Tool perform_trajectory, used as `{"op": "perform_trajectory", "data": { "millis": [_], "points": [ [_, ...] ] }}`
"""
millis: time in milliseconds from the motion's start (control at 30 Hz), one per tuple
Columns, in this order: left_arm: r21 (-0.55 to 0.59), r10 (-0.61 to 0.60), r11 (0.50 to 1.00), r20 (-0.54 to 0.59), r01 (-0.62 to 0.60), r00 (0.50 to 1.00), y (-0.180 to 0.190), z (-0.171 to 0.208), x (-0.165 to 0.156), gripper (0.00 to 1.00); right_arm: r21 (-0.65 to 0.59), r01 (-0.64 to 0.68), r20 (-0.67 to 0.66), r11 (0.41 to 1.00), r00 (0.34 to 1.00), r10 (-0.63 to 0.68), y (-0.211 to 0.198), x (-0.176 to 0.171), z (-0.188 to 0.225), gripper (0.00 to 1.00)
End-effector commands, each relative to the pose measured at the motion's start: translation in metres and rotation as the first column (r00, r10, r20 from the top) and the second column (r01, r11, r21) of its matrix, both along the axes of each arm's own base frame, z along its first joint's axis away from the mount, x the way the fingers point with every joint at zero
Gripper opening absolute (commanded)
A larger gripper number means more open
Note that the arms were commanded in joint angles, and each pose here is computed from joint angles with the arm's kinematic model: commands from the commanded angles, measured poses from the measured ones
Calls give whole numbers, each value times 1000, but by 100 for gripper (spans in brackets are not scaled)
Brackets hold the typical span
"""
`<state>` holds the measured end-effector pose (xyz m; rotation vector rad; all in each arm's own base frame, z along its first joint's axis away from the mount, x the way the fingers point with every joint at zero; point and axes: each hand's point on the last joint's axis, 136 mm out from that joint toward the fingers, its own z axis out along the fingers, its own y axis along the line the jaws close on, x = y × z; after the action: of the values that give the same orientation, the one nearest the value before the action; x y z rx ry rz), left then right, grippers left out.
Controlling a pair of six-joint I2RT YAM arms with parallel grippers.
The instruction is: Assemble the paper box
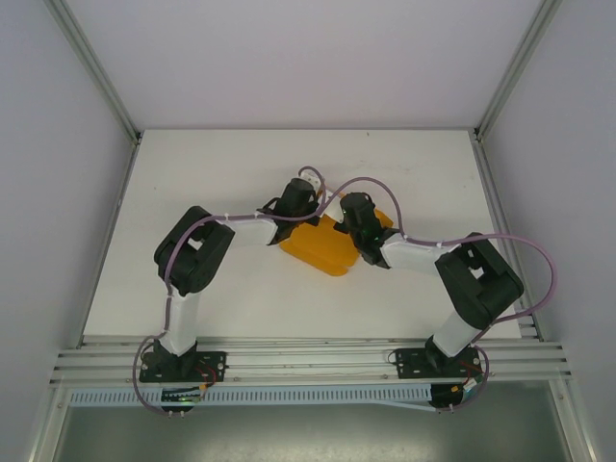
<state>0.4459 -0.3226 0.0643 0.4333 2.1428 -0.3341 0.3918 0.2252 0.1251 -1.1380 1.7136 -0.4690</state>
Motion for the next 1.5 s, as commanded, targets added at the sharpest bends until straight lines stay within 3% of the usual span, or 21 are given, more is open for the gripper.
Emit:
{"op": "perform_trajectory", "data": {
  "millis": [0,133,300,500,600,733,833,1033,1200,1333,1433,1467],
  "points": [
    [137,316,939,22,-316,948,66,-28,15,0,99,-5,-68,995,998,12,10,-16,1,0],
    [205,322,924,41,-323,946,69,-35,12,0,117,4,-74,993,997,5,12,-16,1,0],
    [76,183,980,4,-183,983,43,-28,-1,0,99,24,-66,995,998,-17,6,-12,-1,3],
    [45,70,996,80,-74,994,36,-15,-13,0,153,12,-21,988,1000,-9,-7,-15,32,58],
    [38,34,999,81,-37,996,32,-16,-16,0,272,-52,-37,961,997,64,-8,-28,63,73],
    [6,-10,1000,88,9,996,24,-16,-21,0,514,-45,-60,857,994,89,-21,-27,103,85],
    [-3,-46,999,84,46,995,19,-16,-24,0,590,40,-164,806,984,72,-30,-9,104,86],
    [-17,-47,999,82,48,996,18,-17,-24,0,600,120,-312,791,946,93,-4,31,66,85],
    [-10,-58,998,75,59,995,17,-19,-26,0,606,130,-397,785,904,157,17,44,42,85],
    [-7,-65,998,72,66,995,18,-21,-28,1,566,134,-470,814,863,185,24,36,10,84],
    [-18,-79,997,68,81,995,15,-22,-30,15,505,156,-518,849,842,154,19,30,-15,84],
    [-18,-80,997,66,81,995,15,-22,-29,16,482,166,-533,860,835,137,16,28,-23,84]
  ]
}}
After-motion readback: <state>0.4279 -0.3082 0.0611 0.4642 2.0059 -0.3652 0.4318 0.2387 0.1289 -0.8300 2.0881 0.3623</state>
